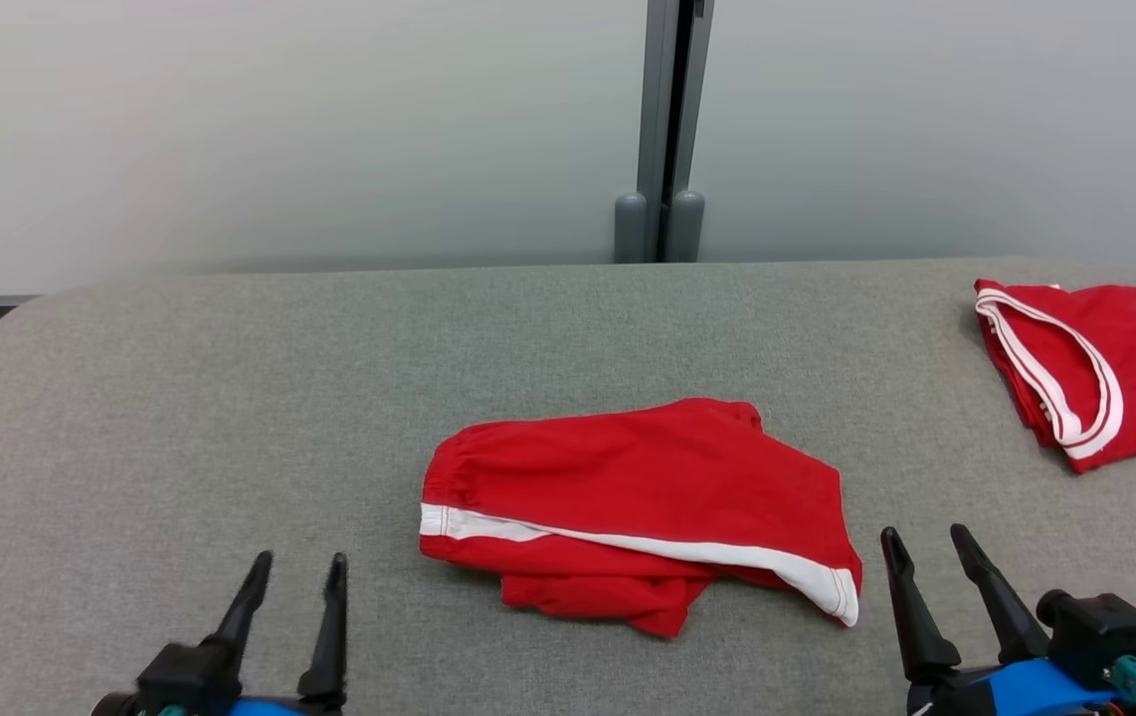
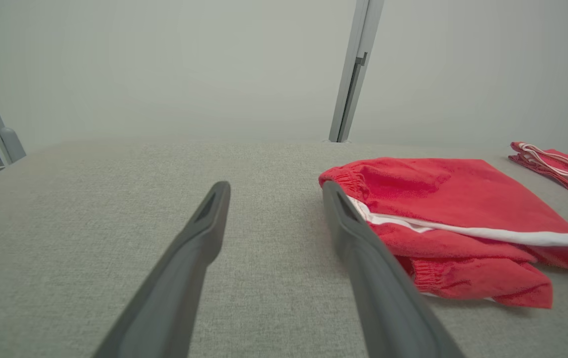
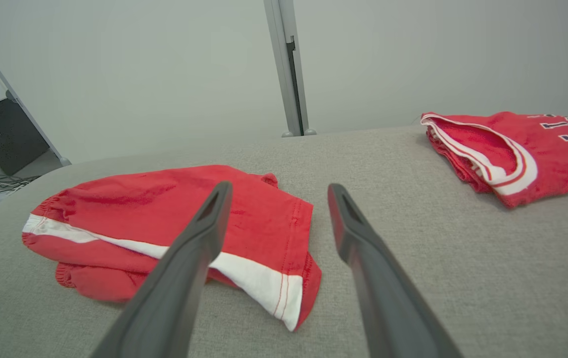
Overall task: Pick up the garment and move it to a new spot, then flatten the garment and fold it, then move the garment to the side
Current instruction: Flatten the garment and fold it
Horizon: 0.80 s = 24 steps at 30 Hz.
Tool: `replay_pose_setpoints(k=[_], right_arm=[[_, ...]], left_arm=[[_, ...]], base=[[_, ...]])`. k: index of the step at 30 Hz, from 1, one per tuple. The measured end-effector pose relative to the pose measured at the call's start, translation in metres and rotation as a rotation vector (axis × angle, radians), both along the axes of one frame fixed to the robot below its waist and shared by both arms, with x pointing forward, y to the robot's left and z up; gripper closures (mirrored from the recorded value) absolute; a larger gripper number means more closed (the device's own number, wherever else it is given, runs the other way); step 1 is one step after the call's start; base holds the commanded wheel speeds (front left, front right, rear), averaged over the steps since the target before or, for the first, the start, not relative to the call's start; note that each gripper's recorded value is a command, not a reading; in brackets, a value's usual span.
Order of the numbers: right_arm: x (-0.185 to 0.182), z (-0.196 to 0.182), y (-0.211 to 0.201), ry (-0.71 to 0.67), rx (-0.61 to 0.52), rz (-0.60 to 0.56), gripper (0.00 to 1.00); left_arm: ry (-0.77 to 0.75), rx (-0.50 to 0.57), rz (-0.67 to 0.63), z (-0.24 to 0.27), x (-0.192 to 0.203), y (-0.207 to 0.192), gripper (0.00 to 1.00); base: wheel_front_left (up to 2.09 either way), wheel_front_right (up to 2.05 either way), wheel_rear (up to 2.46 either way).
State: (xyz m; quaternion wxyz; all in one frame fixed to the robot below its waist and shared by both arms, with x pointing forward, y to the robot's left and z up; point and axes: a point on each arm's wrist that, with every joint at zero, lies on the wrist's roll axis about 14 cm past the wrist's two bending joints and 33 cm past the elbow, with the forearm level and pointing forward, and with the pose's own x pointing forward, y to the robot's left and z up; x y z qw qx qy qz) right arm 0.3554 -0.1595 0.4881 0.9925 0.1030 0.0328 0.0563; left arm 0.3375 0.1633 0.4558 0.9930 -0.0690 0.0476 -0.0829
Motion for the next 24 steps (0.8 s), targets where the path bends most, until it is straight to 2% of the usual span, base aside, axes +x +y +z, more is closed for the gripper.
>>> replay_pose_setpoints(k=[10, 24], right_arm=[[0.009, -0.008, 0.010, 0.026, 0.010, 0.027, 0.00], [0.010, -0.020, 0.003, 0.055, 0.019, 0.000, 0.00]], left_arm=[[0.218, 0.041, -0.142, -0.043, 0.033, -0.037, 0.00], [0.397, -0.036, -0.205, -0.074, 0.047, -0.063, 0.00]], base=[[0.00, 0.00, 0.00], [0.00, 0.00, 0.00]])
